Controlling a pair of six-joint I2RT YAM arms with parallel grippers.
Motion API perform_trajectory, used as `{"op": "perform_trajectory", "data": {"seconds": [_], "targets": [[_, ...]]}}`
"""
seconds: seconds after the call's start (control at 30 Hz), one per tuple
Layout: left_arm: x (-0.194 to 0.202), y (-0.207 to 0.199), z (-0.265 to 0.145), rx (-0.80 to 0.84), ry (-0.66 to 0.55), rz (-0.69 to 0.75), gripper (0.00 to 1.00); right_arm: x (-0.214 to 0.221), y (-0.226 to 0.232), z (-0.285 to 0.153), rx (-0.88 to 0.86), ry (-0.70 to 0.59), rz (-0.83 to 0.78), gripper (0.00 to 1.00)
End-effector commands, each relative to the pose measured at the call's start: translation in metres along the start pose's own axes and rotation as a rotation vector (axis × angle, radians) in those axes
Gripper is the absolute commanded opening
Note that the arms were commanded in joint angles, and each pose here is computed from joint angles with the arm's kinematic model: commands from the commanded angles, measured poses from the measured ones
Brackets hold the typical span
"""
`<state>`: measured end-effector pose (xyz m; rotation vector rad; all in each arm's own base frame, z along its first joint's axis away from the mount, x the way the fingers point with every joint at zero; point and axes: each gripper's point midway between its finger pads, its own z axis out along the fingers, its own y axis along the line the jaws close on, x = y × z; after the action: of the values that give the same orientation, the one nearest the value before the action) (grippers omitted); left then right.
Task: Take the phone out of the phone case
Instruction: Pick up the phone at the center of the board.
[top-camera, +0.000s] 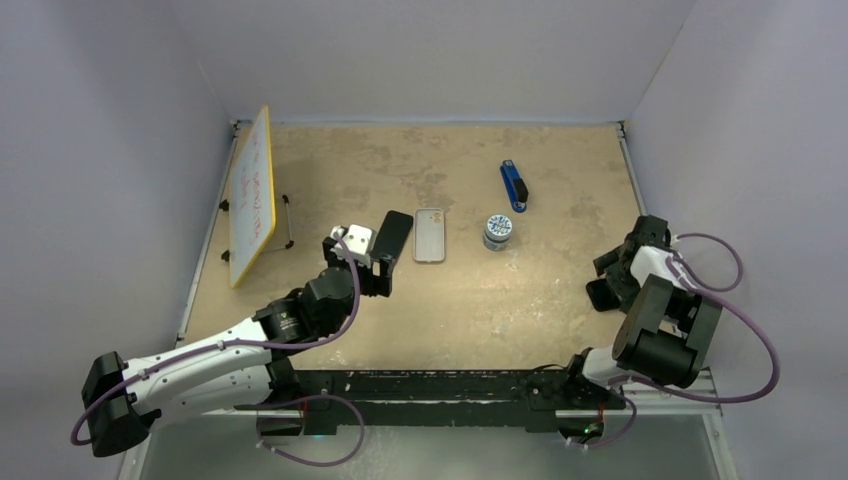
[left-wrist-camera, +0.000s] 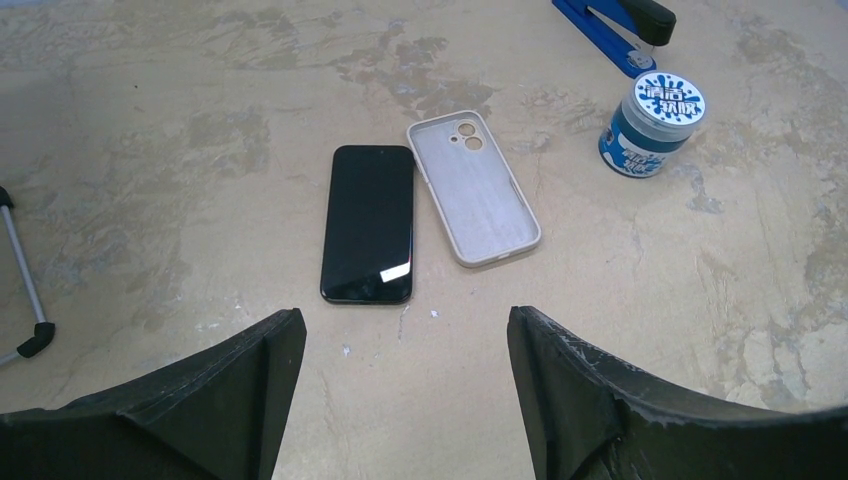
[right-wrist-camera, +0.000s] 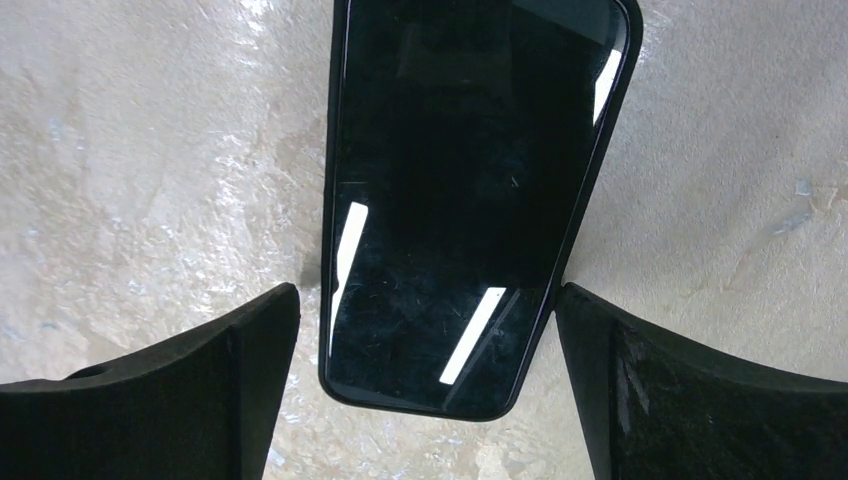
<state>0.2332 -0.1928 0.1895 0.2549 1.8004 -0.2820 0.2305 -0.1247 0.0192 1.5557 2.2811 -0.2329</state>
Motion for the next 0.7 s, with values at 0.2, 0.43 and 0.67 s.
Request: {"op": "perform_trajectory", "data": {"seconds": [0.2, 0.43, 0.67], "targets": [[-0.009, 0.001, -0.001, -0.009, -0.035, -0.016, 0.76, 0.001, -0.002, 0.007, 0.019, 0.029, -0.055, 0.98], [-0.011, -0.001, -0.001, 0.002, -0.041, -0.024, 0.76, 0.008, 0.003, 0.008, -0.047, 0.036, -0.086, 0.85], [-0.011, -0.002, -0.002, 0.013, -0.042, -0.029, 0.76, 0.019, 0.023, 0.001, -0.207, 0.054, -0.121, 0.64]]}}
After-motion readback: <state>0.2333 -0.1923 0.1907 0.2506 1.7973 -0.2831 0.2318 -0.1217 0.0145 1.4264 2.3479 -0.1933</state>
